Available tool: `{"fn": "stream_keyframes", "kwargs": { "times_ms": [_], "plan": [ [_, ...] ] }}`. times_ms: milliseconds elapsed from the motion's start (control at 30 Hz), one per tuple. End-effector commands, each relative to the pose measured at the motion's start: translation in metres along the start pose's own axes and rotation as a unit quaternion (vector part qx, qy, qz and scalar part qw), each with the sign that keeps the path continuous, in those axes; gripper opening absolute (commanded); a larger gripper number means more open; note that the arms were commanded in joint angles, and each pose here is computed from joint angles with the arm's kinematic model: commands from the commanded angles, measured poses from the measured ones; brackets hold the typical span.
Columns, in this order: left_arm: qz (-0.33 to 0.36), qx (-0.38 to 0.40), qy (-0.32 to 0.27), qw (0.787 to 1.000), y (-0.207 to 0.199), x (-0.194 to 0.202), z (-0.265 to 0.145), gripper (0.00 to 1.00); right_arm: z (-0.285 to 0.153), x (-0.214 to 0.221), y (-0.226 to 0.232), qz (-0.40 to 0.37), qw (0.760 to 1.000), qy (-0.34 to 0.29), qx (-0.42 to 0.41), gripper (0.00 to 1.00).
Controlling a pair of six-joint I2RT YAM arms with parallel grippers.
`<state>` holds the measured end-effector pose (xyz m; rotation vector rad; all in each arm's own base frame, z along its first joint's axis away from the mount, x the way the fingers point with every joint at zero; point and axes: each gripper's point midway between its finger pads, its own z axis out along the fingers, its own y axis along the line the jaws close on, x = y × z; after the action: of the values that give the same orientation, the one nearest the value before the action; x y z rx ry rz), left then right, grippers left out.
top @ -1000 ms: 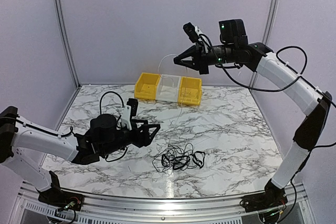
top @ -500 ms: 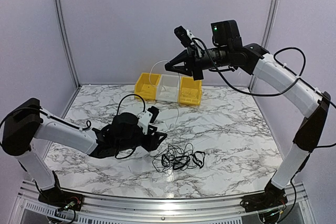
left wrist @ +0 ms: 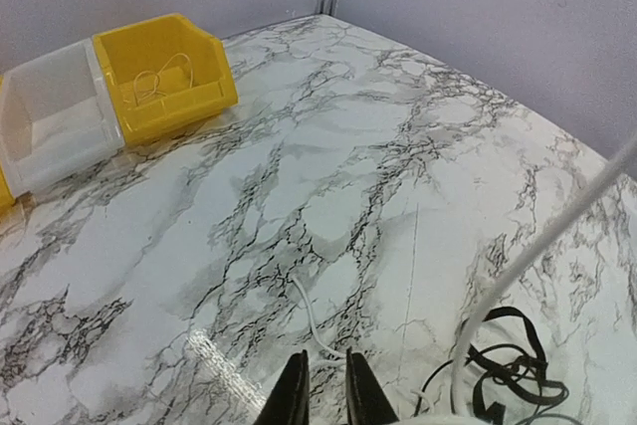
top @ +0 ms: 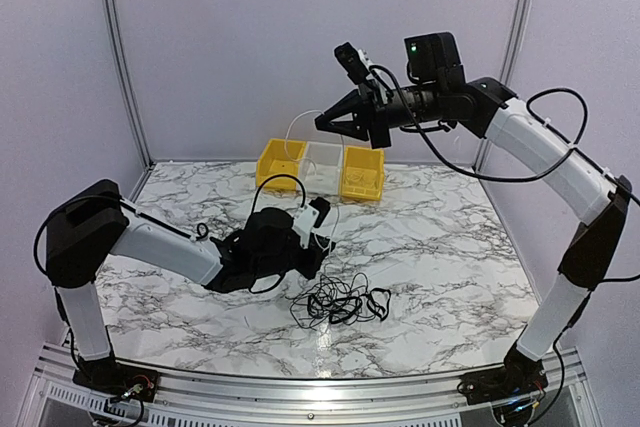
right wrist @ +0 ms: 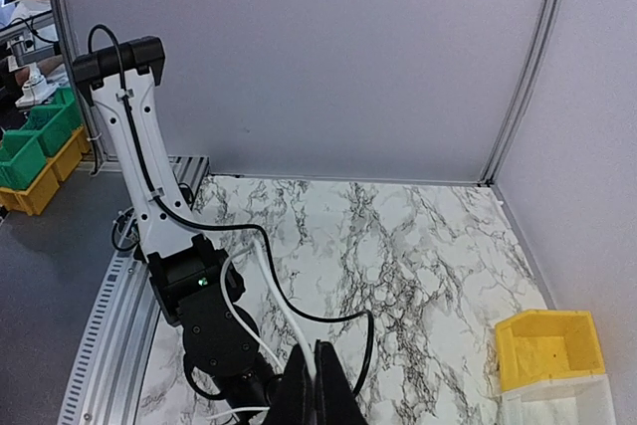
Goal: Untangle the cables
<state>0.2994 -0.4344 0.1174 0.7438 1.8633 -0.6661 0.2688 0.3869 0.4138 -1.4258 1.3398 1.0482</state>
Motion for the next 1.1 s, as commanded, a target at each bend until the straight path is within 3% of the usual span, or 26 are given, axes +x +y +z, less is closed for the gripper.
{"fn": "stream_keyframes", "kwargs": {
  "times_ms": [0,300,600,833,900,1000,1067],
  "plan": [
    [-0.018,0.009,-0.026,0.999,-0.003,-0.015,0.005,0.01,-0.02,-0.04,0.007,-0.055,0.998,-0.021,0.025,0.0],
    [-0.088,0.005,0.022,0.996,0.006,0.04,-0.021,0.0,-0.105,-0.116,-0.04,-0.13,0.976,-0.08,0.156,0.0],
    [-0.117,0.003,0.014,0.993,0.006,0.043,-0.044,0.0,-0.112,-0.101,-0.082,-0.122,0.965,-0.068,0.222,0.0],
    [-0.139,0.012,0.01,0.99,-0.001,0.041,-0.06,0.01,-0.105,-0.062,-0.128,-0.106,0.955,-0.036,0.274,0.0],
    [-0.168,0.013,0.014,0.986,-0.001,0.044,-0.064,0.05,-0.103,-0.049,-0.141,-0.101,0.953,-0.027,0.286,0.0],
    [-0.206,-0.003,0.022,0.978,0.0,0.052,-0.067,0.3,-0.099,-0.021,-0.162,-0.086,0.95,-0.01,0.301,0.0],
    [-0.206,-0.031,0.017,0.978,0.004,0.057,-0.074,0.39,-0.099,-0.005,-0.176,-0.076,0.947,0.0,0.311,0.0]
  ]
}}
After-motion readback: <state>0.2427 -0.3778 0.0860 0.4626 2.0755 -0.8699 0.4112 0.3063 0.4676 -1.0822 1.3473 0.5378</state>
